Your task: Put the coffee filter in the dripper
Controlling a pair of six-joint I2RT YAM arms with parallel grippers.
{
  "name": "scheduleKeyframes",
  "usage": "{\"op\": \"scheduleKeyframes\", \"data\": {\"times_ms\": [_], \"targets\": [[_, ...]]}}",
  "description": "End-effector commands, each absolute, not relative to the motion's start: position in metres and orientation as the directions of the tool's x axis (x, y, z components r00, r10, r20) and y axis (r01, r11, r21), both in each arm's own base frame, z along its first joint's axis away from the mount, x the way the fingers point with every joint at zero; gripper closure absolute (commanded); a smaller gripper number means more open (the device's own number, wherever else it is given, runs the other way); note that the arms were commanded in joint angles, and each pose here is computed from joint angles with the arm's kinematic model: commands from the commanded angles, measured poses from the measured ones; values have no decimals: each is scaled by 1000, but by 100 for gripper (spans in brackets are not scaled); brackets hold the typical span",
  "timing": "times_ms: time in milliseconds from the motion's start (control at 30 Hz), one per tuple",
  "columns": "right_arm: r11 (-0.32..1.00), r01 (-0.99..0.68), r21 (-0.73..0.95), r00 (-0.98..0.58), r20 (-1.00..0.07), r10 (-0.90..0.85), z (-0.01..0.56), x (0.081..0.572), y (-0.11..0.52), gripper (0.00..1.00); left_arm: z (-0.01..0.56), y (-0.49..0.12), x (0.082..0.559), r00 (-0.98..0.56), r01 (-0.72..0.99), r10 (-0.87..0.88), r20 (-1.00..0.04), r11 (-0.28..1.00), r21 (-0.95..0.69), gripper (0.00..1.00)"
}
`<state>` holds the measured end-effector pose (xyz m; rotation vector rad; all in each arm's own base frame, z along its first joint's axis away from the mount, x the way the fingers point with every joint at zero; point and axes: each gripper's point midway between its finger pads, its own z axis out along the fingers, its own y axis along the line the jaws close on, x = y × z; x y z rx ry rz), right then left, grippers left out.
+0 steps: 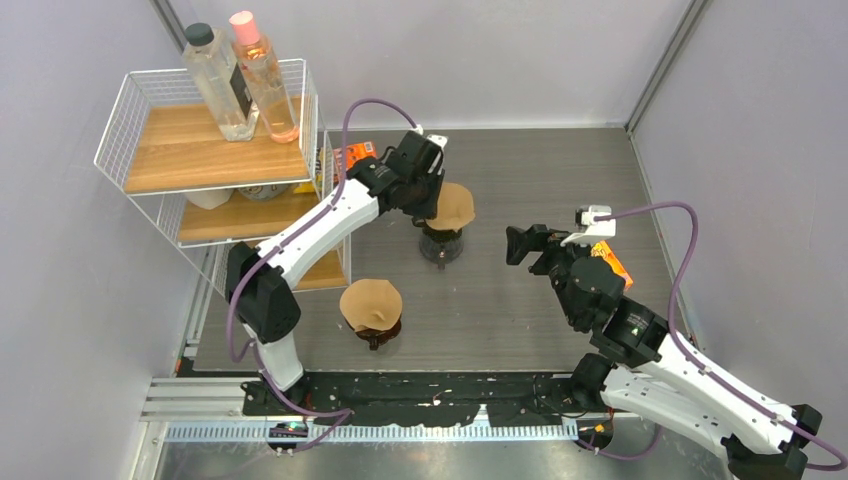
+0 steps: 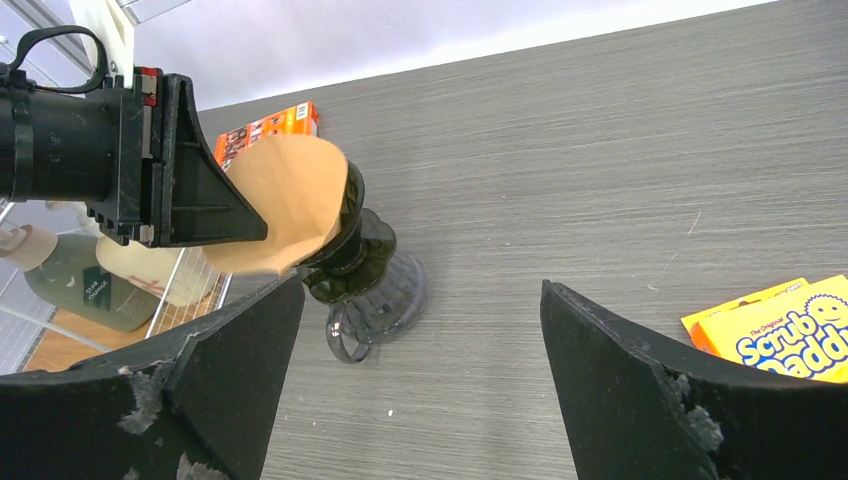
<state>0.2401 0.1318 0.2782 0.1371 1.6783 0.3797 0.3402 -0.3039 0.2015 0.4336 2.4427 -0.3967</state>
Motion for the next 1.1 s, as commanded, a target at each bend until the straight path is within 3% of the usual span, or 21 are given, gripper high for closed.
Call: {"op": "scheduleKeyframes", "data": {"times_ms": [0, 100, 333, 433, 533, 833, 1067], "targets": [[937, -106, 332, -110, -941, 320, 289, 244, 128, 4, 223, -310, 347, -740, 400, 179, -649, 892, -211, 71], [939, -108, 325, -111, -943, 314, 290, 245, 129, 5, 231, -311, 349, -729, 408, 181, -661, 889, -207, 60], [948, -88, 306, -109, -949, 296, 287, 247, 126, 5, 247, -299, 349, -702, 389, 165, -693, 904, -179, 46], [951, -78, 299, -105, -951, 290, 285, 247, 123, 4, 261, -292, 347, -676, 384, 154, -720, 908, -167, 31], [955, -57, 290, -103, -954, 283, 280, 247, 119, 5, 277, -288, 342, -643, 406, 142, -753, 897, -177, 1], [972, -2, 234, -134, -963, 232, 264, 249, 111, 4, 329, -307, 317, -524, 601, 143, -840, 761, -246, 0], [980, 38, 194, -171, -965, 197, 248, 249, 102, 5, 323, -328, 317, -510, 709, 264, -818, 668, -227, 0]]}}
